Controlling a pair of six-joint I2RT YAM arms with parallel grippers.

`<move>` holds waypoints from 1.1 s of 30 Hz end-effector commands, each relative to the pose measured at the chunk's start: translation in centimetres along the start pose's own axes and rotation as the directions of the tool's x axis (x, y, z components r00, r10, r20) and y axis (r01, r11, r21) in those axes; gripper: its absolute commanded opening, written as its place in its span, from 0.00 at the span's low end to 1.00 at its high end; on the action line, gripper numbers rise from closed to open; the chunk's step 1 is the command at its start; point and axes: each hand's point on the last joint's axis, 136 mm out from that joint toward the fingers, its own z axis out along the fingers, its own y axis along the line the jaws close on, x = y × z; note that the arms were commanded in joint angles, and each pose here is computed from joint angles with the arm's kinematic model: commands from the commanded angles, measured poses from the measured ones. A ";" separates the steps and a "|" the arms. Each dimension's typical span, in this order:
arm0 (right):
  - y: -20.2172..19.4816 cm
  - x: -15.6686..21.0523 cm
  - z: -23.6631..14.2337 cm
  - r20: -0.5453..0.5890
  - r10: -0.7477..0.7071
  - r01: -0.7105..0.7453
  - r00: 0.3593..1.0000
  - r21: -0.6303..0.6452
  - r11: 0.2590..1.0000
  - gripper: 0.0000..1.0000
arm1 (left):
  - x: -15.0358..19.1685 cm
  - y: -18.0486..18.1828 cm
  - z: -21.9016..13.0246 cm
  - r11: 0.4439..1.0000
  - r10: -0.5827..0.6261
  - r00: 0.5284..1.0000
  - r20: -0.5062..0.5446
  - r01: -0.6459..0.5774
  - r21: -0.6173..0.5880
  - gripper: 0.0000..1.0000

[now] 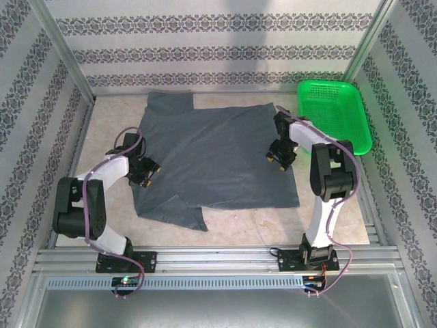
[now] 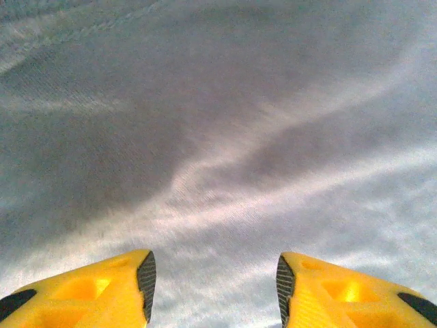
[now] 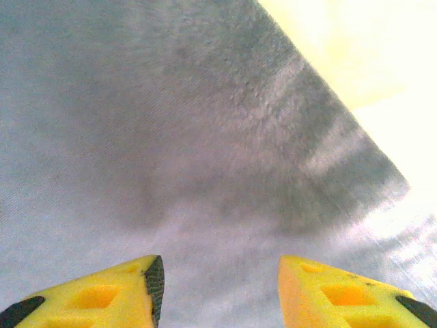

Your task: Fold and stack the t-shirts

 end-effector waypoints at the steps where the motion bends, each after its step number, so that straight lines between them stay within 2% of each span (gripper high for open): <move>1: 0.6 0.6 -4.6 0.093 -0.082 0.088 0.992 -0.069 0.994 0.49 | 3.1 2.0 -2.7 0.972 0.186 0.982 -0.028 -0.188 -0.139 0.49; 5: 1.0 3.3 -6.1 0.094 -0.157 0.168 0.983 -0.119 0.979 0.50 | 7.4 2.7 -2.5 0.911 0.352 0.925 -0.144 -0.374 -0.172 0.44; 7: 0.4 4.8 -6.4 0.090 -0.171 0.182 0.981 -0.132 0.974 0.50 | 9.0 3.0 -1.9 0.900 0.369 0.911 -0.183 -0.399 -0.174 0.44; 10: -0.4 6.6 -6.3 0.082 -0.186 0.197 0.979 -0.156 0.968 0.50 | 10.2 1.7 -1.4 0.903 0.375 0.910 -0.176 -0.402 -0.149 0.44; 15: -2.3 8.0 -5.5 0.062 -0.185 0.192 0.981 -0.136 0.972 0.49 | 11.0 0.9 -0.2 0.860 0.421 0.886 -0.194 -0.458 -0.225 0.44; 20: -2.9 8.2 -5.5 0.062 -0.179 0.186 0.982 -0.138 0.973 0.49 | 10.8 1.8 1.0 0.843 0.400 0.896 -0.195 -0.443 -0.304 0.41; 27: -2.6 8.1 -5.5 0.057 -0.182 0.188 0.982 -0.144 0.971 0.49 | 10.9 0.5 2.3 0.833 0.414 0.885 -0.211 -0.462 -0.303 0.41; 33: -2.3 7.6 -5.6 0.065 -0.176 0.184 0.982 -0.147 0.972 0.49 | 11.5 1.5 2.3 0.818 0.419 0.878 -0.231 -0.476 -0.324 0.33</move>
